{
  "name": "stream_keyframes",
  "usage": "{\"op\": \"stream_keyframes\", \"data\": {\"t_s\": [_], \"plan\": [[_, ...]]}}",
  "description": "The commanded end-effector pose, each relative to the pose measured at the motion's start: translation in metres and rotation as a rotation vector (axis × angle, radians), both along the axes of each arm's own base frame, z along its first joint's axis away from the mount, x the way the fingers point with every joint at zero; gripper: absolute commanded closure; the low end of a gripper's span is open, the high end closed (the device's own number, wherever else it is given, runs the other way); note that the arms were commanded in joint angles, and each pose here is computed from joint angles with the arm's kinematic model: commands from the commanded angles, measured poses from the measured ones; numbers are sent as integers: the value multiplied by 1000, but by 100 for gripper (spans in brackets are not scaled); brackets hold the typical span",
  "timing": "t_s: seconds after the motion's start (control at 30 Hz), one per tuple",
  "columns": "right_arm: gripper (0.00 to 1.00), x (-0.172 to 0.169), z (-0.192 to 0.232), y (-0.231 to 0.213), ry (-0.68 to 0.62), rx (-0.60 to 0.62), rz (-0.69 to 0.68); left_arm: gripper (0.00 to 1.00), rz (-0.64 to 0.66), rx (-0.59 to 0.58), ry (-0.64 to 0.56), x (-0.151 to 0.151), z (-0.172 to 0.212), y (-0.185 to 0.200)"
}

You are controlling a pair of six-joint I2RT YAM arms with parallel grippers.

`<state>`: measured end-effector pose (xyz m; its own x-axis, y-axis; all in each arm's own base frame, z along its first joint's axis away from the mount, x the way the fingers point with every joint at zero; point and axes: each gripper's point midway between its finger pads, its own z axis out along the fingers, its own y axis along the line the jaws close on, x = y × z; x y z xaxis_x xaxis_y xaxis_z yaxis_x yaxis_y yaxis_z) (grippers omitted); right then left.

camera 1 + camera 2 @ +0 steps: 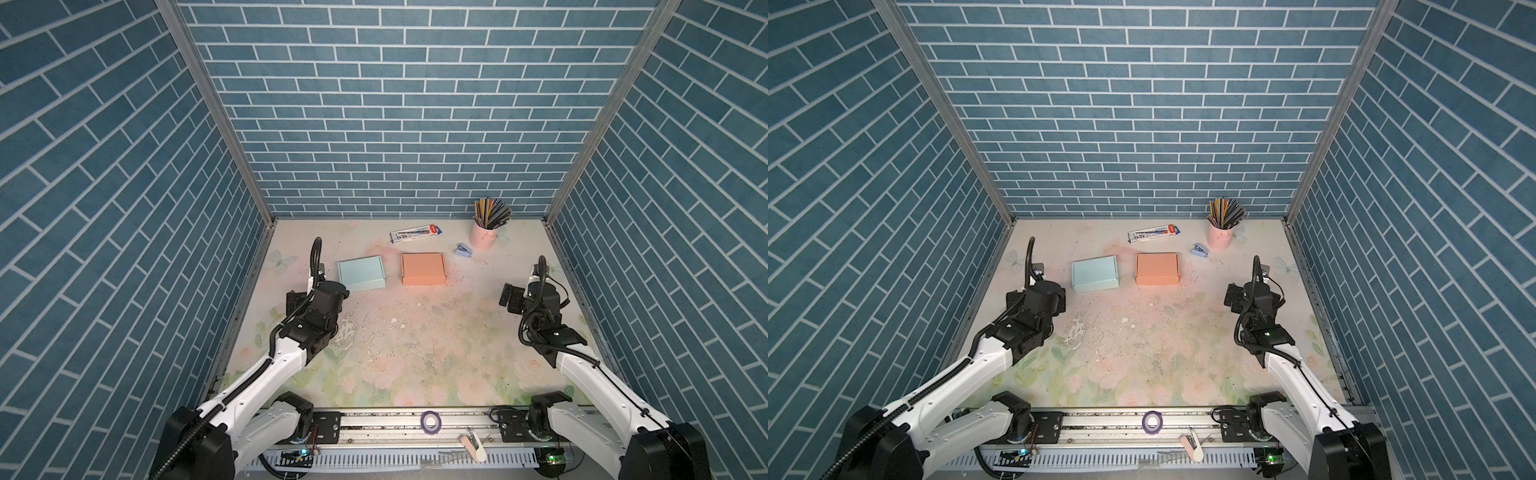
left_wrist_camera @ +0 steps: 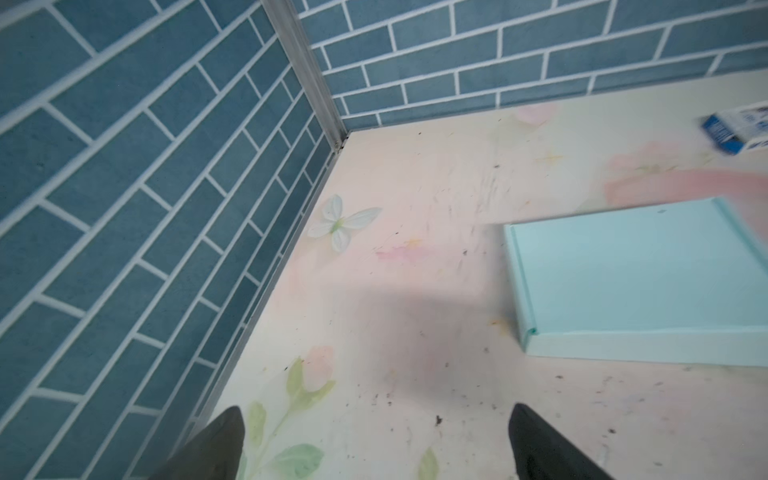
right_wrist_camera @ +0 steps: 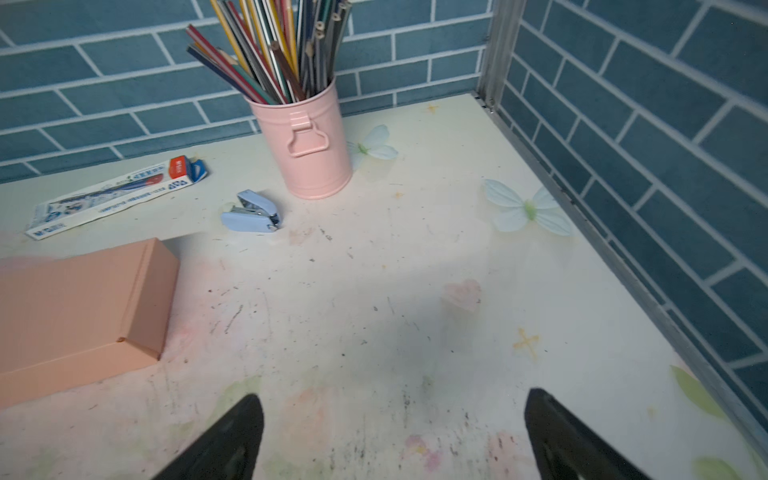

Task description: Fold the paper box

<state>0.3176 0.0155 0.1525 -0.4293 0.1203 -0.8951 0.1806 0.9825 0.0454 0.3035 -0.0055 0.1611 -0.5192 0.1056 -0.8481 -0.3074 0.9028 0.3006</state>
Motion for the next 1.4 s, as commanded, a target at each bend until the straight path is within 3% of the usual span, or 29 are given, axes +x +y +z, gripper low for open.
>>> {"op": "stream_keyframes", "data": {"t_s": [0.0, 0.2, 0.37, 0.73, 1.37], "plan": [[1, -5, 13, -26, -108, -76, -110, 1, 39, 38, -106, 5, 10, 13], [1, -7, 11, -34, -100, -135, -121, 1, 30, 43, -128, 12, -1, 21], [1, -3, -3, -28, -85, -177, -54, 1, 25, 38, -137, 21, -14, 28], [1, 24, -32, -34, -99, -144, -66, 1, -20, 19, -181, 50, -29, 27], [1, 52, -31, -52, -144, -177, -92, 1, -40, 14, -195, 76, -42, 30]]}}
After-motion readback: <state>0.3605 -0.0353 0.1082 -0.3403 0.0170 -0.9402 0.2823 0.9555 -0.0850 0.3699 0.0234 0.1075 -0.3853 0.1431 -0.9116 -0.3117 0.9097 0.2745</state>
